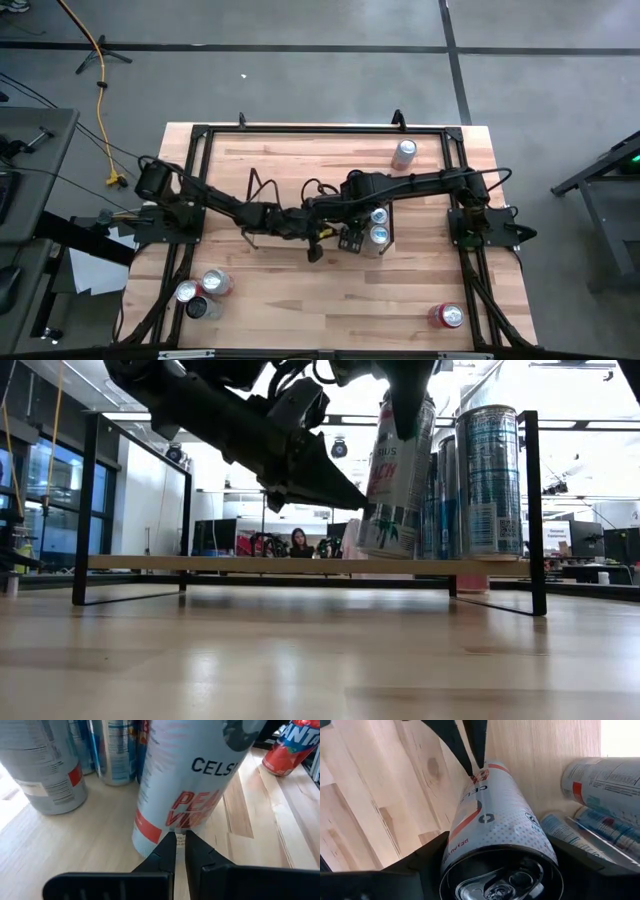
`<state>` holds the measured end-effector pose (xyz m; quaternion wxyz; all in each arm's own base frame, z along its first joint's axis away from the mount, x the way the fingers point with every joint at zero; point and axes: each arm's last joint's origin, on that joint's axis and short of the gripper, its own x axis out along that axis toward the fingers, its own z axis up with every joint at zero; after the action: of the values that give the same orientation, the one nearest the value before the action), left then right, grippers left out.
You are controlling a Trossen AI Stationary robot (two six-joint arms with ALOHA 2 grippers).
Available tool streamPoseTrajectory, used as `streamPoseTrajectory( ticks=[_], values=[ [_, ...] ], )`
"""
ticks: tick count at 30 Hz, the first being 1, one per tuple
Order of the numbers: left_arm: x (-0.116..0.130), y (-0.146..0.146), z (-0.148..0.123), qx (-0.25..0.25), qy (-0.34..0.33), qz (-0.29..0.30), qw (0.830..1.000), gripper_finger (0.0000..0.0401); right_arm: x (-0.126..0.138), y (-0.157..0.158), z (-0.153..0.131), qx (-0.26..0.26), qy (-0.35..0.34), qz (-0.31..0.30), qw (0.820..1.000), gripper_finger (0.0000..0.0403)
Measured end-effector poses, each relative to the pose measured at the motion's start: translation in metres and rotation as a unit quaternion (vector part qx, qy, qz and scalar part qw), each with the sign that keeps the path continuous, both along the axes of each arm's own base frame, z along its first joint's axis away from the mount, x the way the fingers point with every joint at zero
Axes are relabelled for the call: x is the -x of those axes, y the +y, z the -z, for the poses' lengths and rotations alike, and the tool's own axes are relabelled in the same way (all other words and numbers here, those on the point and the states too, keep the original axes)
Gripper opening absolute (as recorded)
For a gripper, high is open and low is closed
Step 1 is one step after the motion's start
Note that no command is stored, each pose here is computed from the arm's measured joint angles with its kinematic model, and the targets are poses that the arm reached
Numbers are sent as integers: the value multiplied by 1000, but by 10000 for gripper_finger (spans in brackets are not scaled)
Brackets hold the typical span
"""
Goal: Place canned beverage on shelf
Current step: Put the black soda can aligned with the other black soda can on the shelf
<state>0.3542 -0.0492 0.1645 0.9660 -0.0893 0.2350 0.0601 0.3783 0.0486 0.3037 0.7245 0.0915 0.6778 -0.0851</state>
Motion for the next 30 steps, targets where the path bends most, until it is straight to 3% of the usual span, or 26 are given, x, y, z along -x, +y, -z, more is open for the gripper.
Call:
streamPoseTrajectory(
  ticks=[25,30],
  values=[
    [-4,5,11,-3,3,-12,1000,0,-4,-2,1,9,-15,2,1000,264],
    [-4,5,11,-10,4,-8,1000,0,-5,-2,1,8,-20,-8,1000,291]
  ],
)
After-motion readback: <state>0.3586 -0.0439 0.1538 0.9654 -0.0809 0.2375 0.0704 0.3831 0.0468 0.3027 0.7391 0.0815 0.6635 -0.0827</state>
